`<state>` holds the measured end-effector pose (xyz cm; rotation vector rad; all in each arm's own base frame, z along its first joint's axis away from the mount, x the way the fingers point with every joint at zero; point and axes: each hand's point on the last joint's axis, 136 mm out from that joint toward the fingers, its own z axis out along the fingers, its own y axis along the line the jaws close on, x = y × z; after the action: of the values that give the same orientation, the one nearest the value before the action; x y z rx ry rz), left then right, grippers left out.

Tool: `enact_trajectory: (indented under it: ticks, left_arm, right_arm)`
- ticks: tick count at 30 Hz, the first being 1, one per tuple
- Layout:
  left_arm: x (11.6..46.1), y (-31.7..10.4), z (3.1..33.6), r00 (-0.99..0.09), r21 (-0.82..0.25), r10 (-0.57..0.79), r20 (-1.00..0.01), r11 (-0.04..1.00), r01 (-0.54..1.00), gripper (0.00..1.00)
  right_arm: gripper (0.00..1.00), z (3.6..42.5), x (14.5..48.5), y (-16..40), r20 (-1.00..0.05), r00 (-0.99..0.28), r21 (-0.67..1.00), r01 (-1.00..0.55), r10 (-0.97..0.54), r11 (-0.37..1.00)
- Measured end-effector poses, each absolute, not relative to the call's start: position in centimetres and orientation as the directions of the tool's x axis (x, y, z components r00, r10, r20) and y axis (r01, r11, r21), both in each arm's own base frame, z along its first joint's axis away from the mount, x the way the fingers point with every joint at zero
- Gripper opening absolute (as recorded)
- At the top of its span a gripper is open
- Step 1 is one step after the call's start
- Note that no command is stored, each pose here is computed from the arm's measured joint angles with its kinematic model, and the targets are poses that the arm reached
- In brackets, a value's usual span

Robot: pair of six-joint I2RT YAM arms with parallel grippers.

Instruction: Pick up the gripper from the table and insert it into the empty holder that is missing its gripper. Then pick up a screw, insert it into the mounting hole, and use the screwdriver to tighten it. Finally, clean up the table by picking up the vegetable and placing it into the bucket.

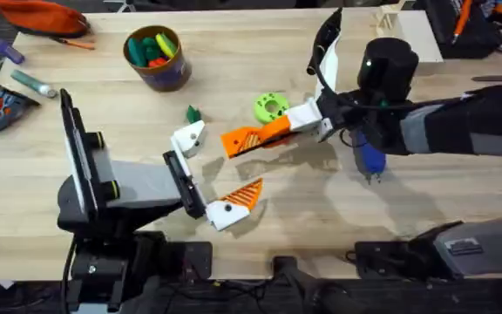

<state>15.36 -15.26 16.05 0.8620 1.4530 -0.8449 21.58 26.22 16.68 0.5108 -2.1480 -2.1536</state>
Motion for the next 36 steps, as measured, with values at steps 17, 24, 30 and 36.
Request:
enact_trajectory:
  ticks: [17,24,30,36]
  left_arm:
    - [15.4,-15.3,16.0,-0.04,-0.018,0.036,-0.999,0.464,0.886,0.985]
    - [15.4,-15.3,16.0,-0.04,-0.018,0.036,-0.999,0.464,0.886,0.986]
    - [15.4,-15.3,16.0,-0.04,-0.019,0.036,-0.999,0.464,0.886,0.985]
    - [15.4,-15.3,16.1,-0.039,-0.018,0.036,-0.999,0.464,0.886,0.985]
  right_arm:
    - [0.012,17.8,22.1,27.8,-0.229,-0.923,0.973,-0.224,-0.308,-0.052]
    - [0.012,16.4,22.1,28.8,-0.184,-0.922,0.983,-0.181,-0.34,-0.04]
    - [0.012,16.8,22.1,29.2,-0.201,-0.916,0.979,-0.196,-0.348,-0.049]
    - [0.012,16.8,22.1,29.2,-0.2,-0.916,0.979,-0.196,-0.347,-0.048]
